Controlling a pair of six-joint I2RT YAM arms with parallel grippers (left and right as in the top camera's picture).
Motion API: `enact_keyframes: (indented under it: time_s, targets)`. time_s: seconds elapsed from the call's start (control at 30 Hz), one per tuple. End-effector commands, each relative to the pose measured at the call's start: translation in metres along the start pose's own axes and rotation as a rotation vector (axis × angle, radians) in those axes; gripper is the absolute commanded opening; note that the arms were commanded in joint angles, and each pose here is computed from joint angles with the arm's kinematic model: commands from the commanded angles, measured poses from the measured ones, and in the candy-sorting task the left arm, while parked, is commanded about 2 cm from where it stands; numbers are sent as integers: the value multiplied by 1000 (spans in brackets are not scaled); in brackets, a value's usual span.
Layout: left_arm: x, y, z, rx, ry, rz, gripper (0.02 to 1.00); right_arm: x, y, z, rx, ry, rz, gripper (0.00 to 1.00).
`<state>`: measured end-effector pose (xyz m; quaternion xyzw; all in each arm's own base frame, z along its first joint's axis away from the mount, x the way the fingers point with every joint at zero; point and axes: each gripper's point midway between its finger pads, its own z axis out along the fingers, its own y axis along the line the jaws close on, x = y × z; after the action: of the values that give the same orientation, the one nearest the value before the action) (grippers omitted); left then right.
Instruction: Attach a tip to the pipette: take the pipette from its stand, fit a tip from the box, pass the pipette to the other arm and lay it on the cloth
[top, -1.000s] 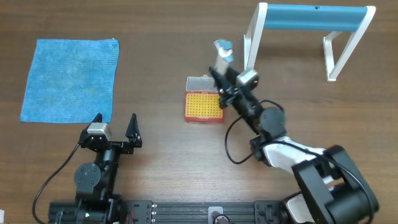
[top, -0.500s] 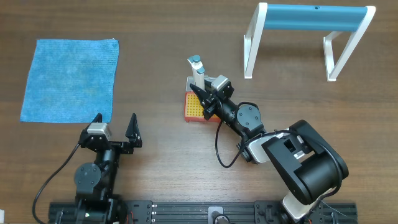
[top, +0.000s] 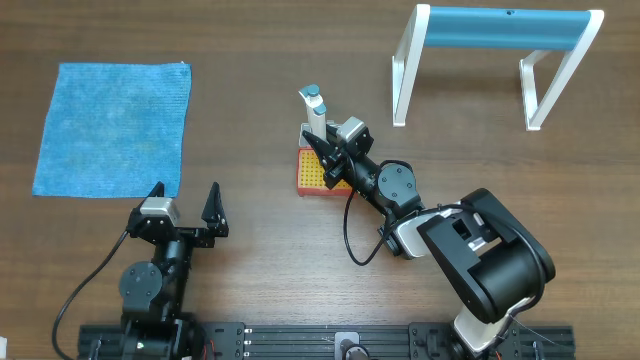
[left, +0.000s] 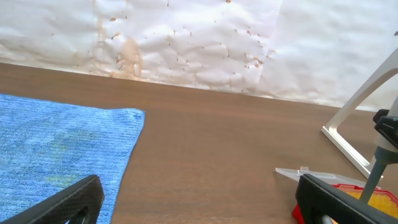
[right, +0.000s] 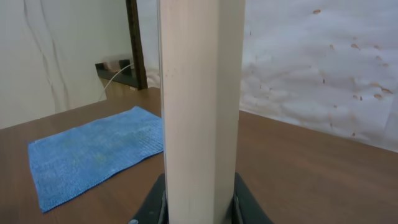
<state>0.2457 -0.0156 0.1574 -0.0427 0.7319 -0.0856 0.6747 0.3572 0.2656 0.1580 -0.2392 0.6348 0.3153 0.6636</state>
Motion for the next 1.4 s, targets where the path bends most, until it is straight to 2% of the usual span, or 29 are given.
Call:
enact_keyframes:
  time_s: [0.03, 0.53, 0.73, 0.83, 0.93, 1.1, 1.27, 1.33, 1.4]
  targets:
    - [1, 3, 0, -16, -1, 9, 996, -3, 1, 5, -9, -14, -18, 80]
    - [1, 3, 0, -16, -1, 9, 996, 24, 0, 1, -9, 50, 0, 82]
    - [1, 3, 0, -16, -1, 9, 998, 54, 0, -12, -1, 132, 22, 80]
    - [1, 3, 0, -16, -1, 9, 996, 55, 0, -13, -2, 133, 4, 80]
    - [1, 3, 0, -16, -1, 9, 996, 24, -1, -1, -7, 52, -19, 80]
    - [1, 3, 0, -16, -1, 9, 998, -61, -3, 11, -7, -98, -64, 80]
    - [1, 3, 0, -16, -1, 9, 996, -137, 11, -8, -15, -174, -85, 80]
    - [1, 3, 0, -16, -1, 9, 998, -153, 22, -16, -37, -179, -86, 80]
    - [1, 3, 0, -16, -1, 9, 996, -149, 35, -21, -82, -75, -58, 80]
